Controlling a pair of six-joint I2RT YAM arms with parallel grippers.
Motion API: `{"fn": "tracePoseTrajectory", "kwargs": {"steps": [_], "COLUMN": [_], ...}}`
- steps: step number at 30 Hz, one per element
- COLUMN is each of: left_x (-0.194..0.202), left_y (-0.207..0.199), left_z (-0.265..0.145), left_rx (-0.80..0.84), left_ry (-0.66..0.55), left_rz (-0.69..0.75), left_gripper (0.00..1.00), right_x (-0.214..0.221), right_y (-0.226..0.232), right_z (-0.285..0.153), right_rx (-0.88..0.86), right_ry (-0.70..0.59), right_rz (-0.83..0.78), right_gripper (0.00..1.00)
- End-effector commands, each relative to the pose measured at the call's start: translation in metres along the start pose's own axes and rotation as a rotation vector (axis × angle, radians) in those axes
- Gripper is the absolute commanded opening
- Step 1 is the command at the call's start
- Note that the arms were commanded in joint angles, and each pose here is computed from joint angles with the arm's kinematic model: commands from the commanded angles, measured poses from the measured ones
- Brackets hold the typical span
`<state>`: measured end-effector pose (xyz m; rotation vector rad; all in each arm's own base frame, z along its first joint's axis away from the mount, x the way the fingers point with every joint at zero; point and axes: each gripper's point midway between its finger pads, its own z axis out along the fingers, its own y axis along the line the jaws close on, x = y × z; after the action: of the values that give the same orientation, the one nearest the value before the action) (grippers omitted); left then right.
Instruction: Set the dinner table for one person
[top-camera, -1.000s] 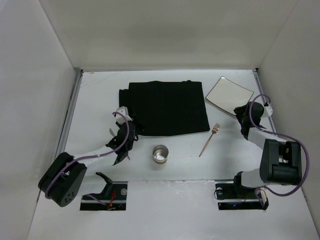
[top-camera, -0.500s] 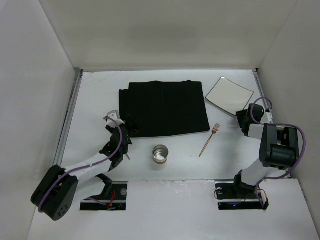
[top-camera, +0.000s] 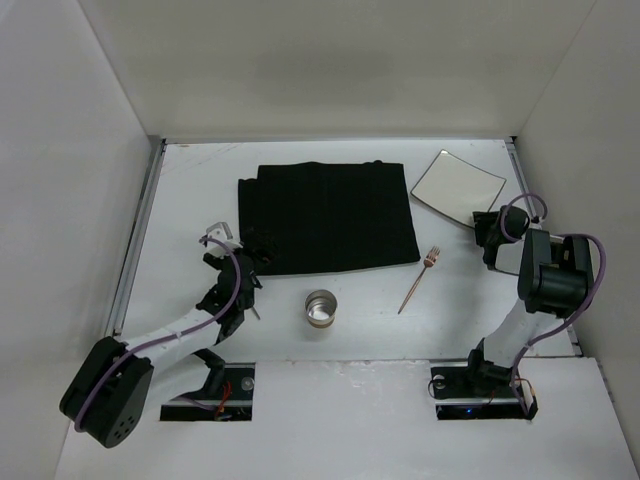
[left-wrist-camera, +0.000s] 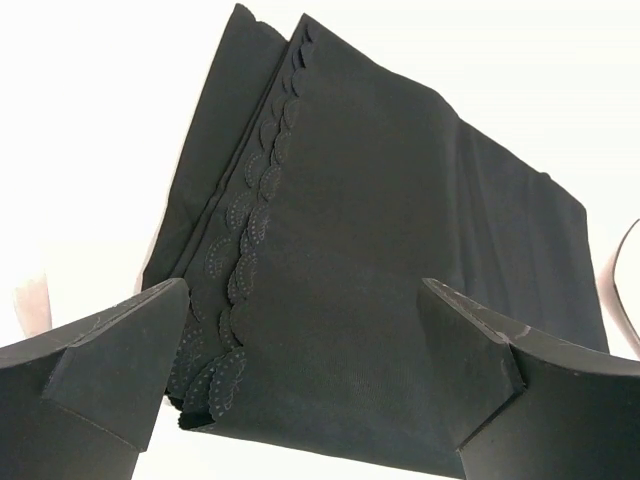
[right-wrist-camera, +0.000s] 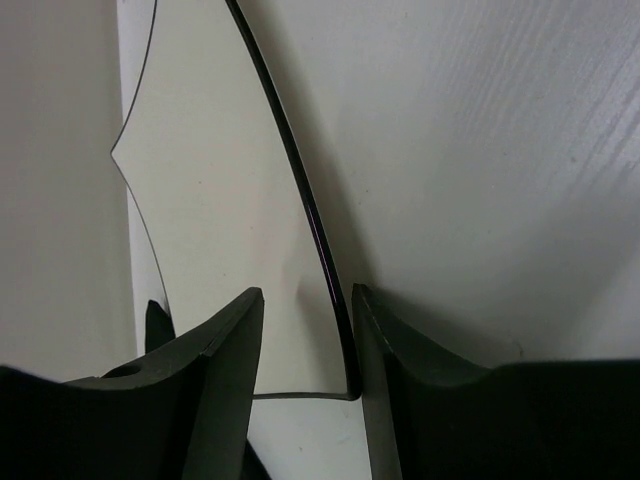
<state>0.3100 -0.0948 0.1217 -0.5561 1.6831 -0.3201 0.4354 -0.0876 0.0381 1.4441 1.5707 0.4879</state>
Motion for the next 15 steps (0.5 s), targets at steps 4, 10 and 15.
{"fn": "tracePoseTrajectory", "kwargs": {"steps": [4,10,15], "left_x": [-0.009,-0.008,-0.006], "left_y": [0.0,0.001,0.001], "left_z": [0.002,0.004,0.006], "left_rx": [0.001,-0.002,0.0], "left_ry": [-0.048,-0.051,-0.05], "left_rz": [-0.015,-0.009,-0.004], "left_gripper": [1.0,1.0,1.0], "right_x": [0.003,0.001,-0.012], "right_y": [-0.008,-0.005,0.022], "right_z": [0.003,0.0,-0.017], "right_rx": [0.003,-0.015,-0.182], "right_ry": [0.01,-0.002,-0.069], "right_rz": [0.025,0.037,0.033], "right_gripper": [0.39,0.07,0.05]}}
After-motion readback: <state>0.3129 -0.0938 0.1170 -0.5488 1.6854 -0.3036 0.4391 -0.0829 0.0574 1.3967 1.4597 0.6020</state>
